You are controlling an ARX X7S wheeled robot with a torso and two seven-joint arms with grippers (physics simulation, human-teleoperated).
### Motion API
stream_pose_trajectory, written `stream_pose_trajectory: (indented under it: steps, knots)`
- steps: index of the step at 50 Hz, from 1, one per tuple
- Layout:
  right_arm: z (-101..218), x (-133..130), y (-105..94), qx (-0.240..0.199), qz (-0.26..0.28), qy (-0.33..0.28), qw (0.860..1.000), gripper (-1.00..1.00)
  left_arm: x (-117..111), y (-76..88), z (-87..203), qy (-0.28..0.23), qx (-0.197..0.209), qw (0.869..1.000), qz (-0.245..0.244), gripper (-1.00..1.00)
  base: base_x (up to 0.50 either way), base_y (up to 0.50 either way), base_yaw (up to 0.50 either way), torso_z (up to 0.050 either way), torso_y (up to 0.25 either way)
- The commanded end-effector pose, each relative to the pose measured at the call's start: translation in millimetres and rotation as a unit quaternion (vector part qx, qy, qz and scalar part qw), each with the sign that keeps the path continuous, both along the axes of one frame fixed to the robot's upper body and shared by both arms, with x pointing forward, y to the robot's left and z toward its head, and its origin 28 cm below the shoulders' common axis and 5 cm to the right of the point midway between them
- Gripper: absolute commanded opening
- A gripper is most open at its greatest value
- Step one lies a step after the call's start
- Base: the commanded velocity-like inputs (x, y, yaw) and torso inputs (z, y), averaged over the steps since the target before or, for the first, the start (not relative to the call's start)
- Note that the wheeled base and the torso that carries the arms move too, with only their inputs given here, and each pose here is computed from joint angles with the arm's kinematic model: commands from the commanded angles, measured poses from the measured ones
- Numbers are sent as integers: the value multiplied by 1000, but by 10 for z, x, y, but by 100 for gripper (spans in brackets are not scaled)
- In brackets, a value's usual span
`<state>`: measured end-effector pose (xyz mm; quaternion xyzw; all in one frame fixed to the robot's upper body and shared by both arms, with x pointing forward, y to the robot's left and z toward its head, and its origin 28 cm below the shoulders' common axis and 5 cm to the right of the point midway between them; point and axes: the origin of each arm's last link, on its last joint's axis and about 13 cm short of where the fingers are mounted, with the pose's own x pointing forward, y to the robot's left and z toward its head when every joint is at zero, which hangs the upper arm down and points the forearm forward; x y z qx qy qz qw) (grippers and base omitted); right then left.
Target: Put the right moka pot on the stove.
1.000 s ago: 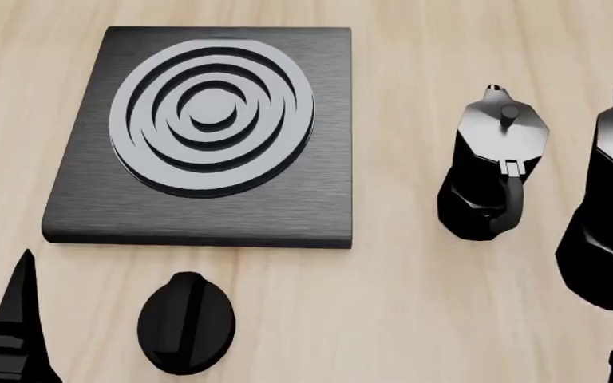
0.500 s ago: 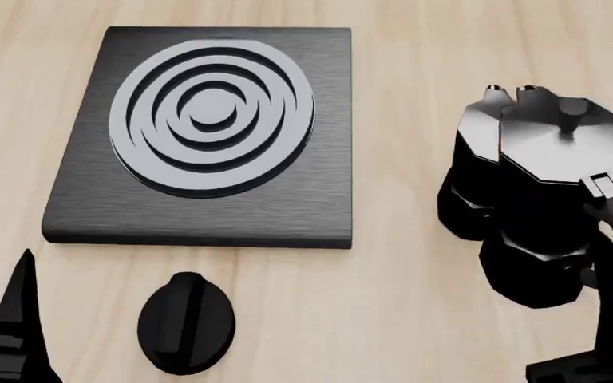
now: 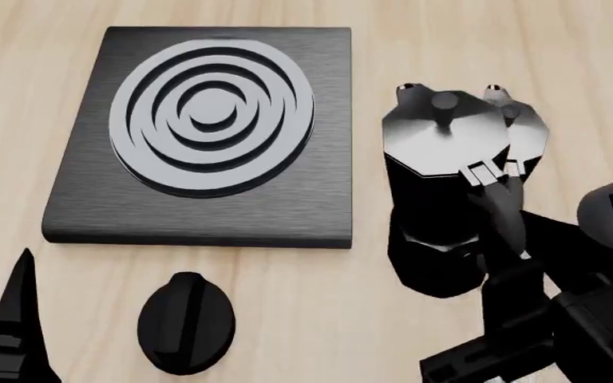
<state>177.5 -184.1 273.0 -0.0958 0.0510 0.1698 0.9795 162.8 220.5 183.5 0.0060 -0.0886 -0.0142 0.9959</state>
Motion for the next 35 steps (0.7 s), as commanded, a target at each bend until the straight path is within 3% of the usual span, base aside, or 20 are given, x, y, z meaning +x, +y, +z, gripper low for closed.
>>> stream_pose_trajectory:
  steps: [1, 35]
  knots:
    - [129, 161, 156, -7, 26, -20, 999, -100, 0, 1, -8, 0, -2, 1000, -2, 100, 0, 0, 0, 0, 0]
    - [237, 766, 535, 7, 86, -27, 996, -100, 6, 5, 7, -2, -7, 1000, -4, 100, 0, 0, 0, 0, 1]
